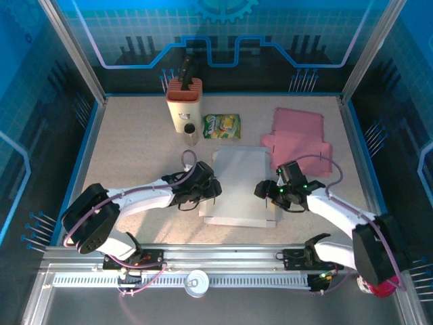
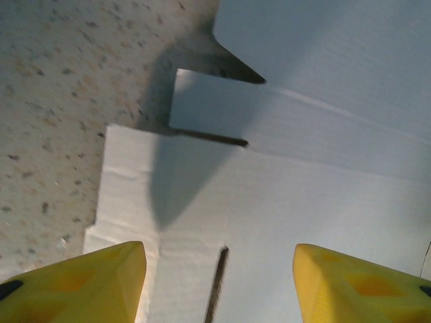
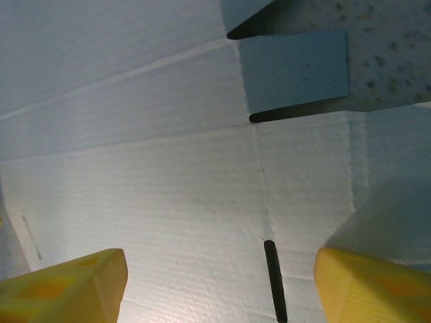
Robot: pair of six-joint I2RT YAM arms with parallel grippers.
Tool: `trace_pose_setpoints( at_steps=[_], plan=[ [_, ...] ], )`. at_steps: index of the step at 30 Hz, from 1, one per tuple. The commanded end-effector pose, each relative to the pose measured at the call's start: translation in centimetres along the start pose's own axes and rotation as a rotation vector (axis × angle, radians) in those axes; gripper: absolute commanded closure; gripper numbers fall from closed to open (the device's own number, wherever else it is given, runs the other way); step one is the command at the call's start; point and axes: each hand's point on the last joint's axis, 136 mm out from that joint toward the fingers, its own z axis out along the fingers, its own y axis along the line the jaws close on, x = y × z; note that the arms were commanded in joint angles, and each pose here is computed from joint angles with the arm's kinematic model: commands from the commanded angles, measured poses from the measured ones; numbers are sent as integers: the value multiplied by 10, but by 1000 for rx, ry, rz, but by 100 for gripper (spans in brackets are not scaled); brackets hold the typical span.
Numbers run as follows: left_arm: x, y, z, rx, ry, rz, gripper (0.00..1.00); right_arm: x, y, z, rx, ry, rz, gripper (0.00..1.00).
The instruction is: Fold the paper box
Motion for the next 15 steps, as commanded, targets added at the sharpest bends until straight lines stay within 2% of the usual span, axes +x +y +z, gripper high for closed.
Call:
trace_pose_setpoints(
  at_steps=[1, 4, 8, 11, 15],
  plan=[
    [0, 9, -1, 19, 6, -19, 40, -32, 34, 3, -90, -34, -67, 26],
    [1, 16, 1, 10, 17, -24, 40, -46, 49, 15, -114, -6, -82, 27],
    [5, 23, 5, 3, 34, -34, 41, -61, 58, 23, -99, 15, -93, 34],
    [9, 22, 8, 22, 48, -42, 41, -66, 55, -1, -60, -89, -96, 34],
    [12, 22, 11, 33, 56, -50, 43, -57, 37, -40, -4, -218, -70, 32]
  ],
)
